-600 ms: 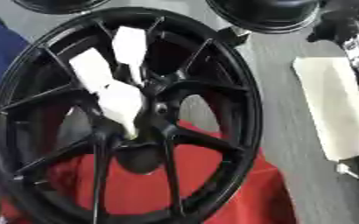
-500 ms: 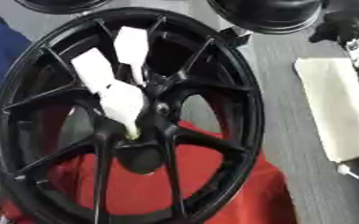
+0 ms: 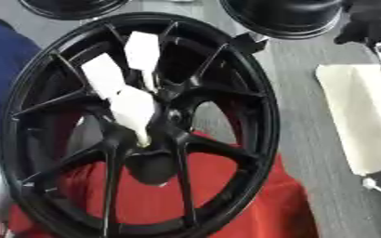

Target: Pull the pin out of the wheel hub.

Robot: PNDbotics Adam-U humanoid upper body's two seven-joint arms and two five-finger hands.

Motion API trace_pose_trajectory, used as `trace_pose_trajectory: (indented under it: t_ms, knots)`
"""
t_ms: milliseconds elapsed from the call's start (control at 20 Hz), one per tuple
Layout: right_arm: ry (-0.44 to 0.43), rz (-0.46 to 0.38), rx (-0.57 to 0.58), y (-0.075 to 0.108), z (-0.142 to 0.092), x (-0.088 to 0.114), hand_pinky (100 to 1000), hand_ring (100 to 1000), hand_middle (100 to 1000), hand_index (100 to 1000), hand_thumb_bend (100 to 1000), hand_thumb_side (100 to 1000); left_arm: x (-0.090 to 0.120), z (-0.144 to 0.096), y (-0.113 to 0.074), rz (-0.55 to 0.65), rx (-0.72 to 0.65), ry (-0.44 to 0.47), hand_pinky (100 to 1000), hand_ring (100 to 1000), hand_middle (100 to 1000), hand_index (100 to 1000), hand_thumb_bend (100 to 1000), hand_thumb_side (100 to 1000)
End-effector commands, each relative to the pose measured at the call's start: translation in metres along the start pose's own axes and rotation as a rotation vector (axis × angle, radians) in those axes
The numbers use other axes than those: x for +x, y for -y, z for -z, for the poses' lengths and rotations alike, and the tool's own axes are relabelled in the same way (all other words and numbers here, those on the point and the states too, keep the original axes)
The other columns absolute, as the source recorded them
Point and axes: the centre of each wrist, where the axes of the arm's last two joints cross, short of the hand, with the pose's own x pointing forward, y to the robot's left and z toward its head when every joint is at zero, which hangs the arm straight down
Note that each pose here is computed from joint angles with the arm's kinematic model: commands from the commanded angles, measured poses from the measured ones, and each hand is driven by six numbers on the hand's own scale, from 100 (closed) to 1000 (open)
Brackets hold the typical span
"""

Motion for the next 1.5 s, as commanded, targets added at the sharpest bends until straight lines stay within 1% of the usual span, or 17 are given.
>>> trace_pose_trajectory:
  t_ms: [50, 200, 250, 400, 600, 700, 750, 850, 1000, 1250, 1500]
  knots:
    - [0.019, -0.022, 0.027, 0.004, 0.004, 0.009, 781, 635, 602, 717, 100, 611, 0.018, 0.017, -0.023, 0.176, -0.194, 0.048, 722, 779, 681, 718, 162, 587]
    - [0.007, -0.015, 0.027, 0.003, 0.002, 0.007, 782, 637, 603, 717, 100, 613, 0.033, 0.034, -0.036, 0.313, -0.394, 0.044, 741, 781, 686, 734, 166, 603]
    - [0.005, -0.013, 0.03, 0.002, 0.002, 0.007, 782, 636, 602, 717, 100, 613, 0.039, 0.04, -0.039, 0.355, -0.467, 0.046, 756, 779, 692, 766, 188, 607]
    - [0.001, -0.01, 0.038, 0.001, 0.002, 0.007, 782, 635, 601, 716, 100, 613, 0.058, 0.058, -0.048, 0.474, -0.664, 0.065, 773, 780, 695, 773, 206, 595]
    - [-0.011, -0.01, 0.041, 0.001, 0.0, 0.006, 782, 633, 599, 716, 100, 616, 0.081, 0.077, -0.055, 0.571, -0.825, 0.083, 802, 793, 709, 777, 216, 570]
    - [-0.018, -0.013, 0.038, 0.001, -0.002, 0.005, 782, 632, 599, 715, 100, 617, 0.09, 0.084, -0.057, 0.601, -0.889, 0.085, 816, 809, 735, 787, 229, 569]
    - [-0.02, -0.014, 0.037, 0.001, -0.002, 0.005, 782, 632, 598, 715, 100, 618, 0.094, 0.086, -0.056, 0.612, -0.918, 0.08, 829, 829, 763, 803, 245, 561]
    - [-0.025, -0.015, 0.04, 0.001, -0.003, 0.005, 782, 632, 598, 715, 100, 619, 0.099, 0.09, -0.054, 0.637, -0.987, 0.066, 851, 855, 797, 828, 268, 554]
    - [-0.029, -0.013, 0.046, 0.0, -0.002, 0.005, 782, 631, 598, 714, 100, 620, 0.105, 0.095, -0.047, 0.656, -1.091, 0.06, 864, 864, 801, 832, 279, 539]
    - [-0.031, -0.009, 0.071, -0.001, 0.001, 0.006, 782, 632, 597, 714, 100, 617, 0.116, 0.103, -0.033, 0.668, -1.225, 0.057, 855, 823, 766, 824, 285, 535]
    - [-0.025, 0.0, 0.089, -0.002, 0.003, 0.006, 783, 632, 598, 714, 100, 616, 0.125, 0.109, -0.007, 0.656, -1.283, 0.103, 854, 822, 770, 829, 289, 512]
